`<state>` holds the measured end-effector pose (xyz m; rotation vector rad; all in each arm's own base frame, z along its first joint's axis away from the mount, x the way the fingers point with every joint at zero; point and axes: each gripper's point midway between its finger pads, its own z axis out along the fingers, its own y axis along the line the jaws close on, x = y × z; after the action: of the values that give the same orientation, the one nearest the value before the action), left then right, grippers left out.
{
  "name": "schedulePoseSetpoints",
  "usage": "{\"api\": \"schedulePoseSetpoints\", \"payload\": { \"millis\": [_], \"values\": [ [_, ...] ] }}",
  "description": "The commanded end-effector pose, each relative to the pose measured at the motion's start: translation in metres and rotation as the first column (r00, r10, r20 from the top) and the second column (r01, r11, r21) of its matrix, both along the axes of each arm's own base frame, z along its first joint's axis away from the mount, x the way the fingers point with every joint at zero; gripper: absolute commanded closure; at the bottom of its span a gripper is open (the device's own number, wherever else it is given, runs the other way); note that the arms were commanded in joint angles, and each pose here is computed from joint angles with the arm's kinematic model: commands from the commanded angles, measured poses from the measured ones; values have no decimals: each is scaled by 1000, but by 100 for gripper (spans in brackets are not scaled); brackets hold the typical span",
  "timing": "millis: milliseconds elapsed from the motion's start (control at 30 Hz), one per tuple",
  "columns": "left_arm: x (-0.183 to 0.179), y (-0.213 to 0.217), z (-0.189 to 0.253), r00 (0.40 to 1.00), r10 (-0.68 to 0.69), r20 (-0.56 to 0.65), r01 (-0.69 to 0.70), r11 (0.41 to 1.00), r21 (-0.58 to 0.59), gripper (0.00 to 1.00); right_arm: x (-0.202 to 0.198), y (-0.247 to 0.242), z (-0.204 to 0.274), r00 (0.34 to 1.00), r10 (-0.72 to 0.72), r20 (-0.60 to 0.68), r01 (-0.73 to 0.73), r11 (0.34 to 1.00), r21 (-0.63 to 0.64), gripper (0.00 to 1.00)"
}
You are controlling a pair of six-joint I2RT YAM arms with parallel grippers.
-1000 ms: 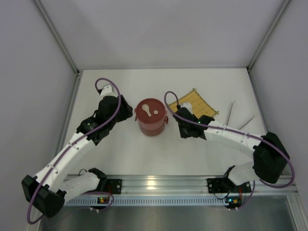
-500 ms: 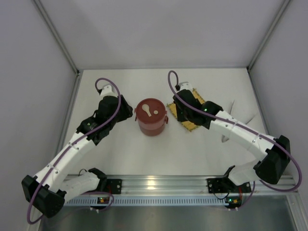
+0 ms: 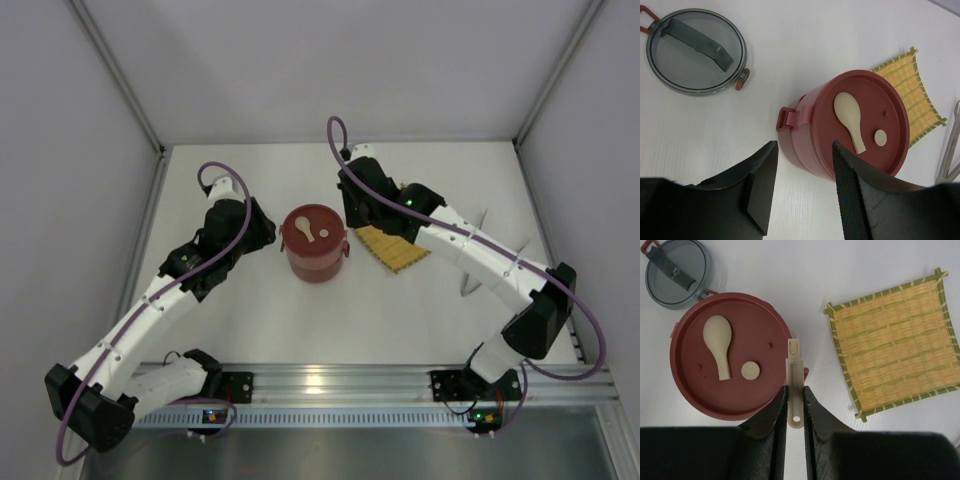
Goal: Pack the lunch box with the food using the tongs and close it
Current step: Pick up the utensils from the center of the board, then place the utensils in the packing box.
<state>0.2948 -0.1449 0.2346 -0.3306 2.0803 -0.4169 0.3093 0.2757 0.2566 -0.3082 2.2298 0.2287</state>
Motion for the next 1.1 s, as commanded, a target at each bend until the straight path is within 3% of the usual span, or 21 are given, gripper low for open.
{"api": "schedulePoseSetpoints", "payload": {
  "millis": [0, 467, 1067],
  "values": [
    [3, -1, 13, 999, 6, 37, -6, 1000, -16, 47, 1, 24, 10, 998, 56, 3, -56, 998, 17, 92],
    [4, 2, 14, 999, 14, 38, -14, 1000, -1, 47, 12, 80, -18, 989, 142, -48, -140, 989, 49, 91],
    [5, 4, 11, 999, 24, 32, -24, 1000, 11, 47, 16, 101, -36, 984, 163, -77, -160, 986, 33, 84]
  ]
}}
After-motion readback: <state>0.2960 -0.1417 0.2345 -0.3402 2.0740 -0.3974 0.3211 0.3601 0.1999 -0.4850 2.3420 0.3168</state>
